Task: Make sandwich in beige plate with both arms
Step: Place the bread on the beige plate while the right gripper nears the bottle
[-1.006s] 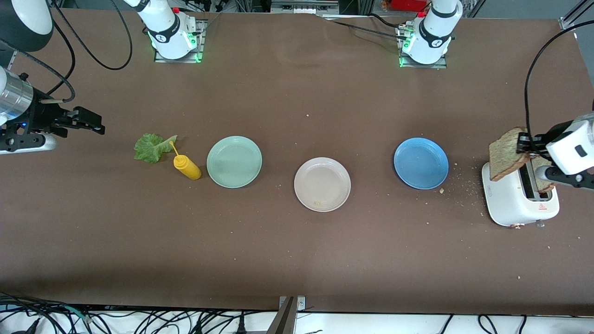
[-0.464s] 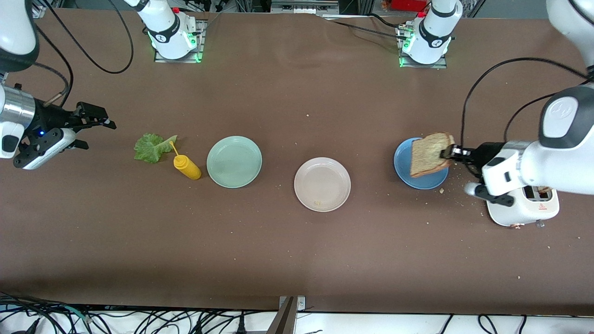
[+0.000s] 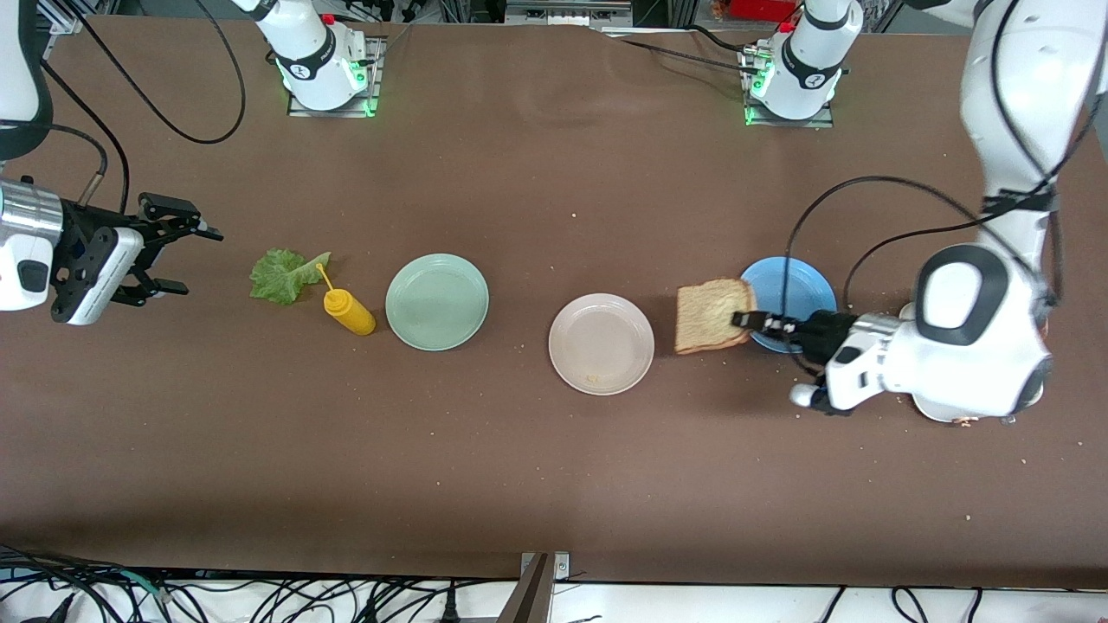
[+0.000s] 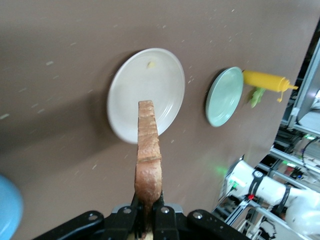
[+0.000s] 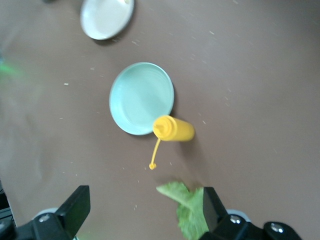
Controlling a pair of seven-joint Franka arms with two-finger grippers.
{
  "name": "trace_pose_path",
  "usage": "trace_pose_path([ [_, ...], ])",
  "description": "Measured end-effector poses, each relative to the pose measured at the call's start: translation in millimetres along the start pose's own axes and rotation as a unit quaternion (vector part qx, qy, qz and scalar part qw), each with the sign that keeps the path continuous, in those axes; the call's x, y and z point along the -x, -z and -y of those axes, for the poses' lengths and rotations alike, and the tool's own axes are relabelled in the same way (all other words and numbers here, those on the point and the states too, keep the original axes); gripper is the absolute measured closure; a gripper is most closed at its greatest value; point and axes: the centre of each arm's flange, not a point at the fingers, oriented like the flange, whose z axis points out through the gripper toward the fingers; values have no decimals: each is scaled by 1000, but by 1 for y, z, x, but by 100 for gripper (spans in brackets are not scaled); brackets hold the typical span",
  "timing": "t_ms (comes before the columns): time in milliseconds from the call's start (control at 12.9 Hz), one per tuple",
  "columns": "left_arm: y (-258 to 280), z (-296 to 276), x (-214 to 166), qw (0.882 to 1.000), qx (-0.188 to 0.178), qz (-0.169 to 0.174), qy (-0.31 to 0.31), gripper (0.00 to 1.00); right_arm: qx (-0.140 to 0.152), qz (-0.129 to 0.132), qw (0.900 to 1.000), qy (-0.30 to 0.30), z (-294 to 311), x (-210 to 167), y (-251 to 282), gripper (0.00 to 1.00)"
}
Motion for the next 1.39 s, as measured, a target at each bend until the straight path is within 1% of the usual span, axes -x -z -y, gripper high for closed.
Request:
trace_pose_path([
  [77, -30, -5, -13, 1000, 24, -14, 5, 91, -24, -18, 999, 29, -17, 12, -13, 0],
  [232, -78, -8, -31, 998, 61, -30, 17, 91, -64, -41, 994, 76, -57, 41, -47, 0],
  [309, -91, -5, -36, 997, 70, -34, 14, 91, -82, -54, 991, 96, -73, 53, -64, 0],
  [464, -104, 8, -40, 997, 75, -34, 2, 91, -109, -82, 981, 140, -98, 70, -95, 0],
  [542, -111, 14, -42, 996, 78, -30, -4, 91, -125, -100, 974, 163, -107, 76, -113, 0],
  [696, -133, 23, -42, 996, 83, -21, -18, 91, -161, -142, 955, 205, -122, 86, -154, 0],
  [774, -146, 27, -42, 995, 90, -21, -25, 91, -171, -160, 945, 230, -130, 91, -178, 0],
  [928, -161, 36, -42, 994, 102, -22, -27, 91, -181, -194, 926, 269, -145, 97, -214, 0],
  [1006, -166, 40, -42, 994, 106, -21, -26, 85, -183, -205, 919, 282, -152, 99, -227, 0],
  [1083, -170, 43, -43, 994, 107, -19, -24, 76, -182, -212, 914, 295, -157, 100, -236, 0],
  [1393, -170, 41, -44, 994, 106, -24, -27, 30, -176, -247, 890, 341, -167, 90, -260, 0],
])
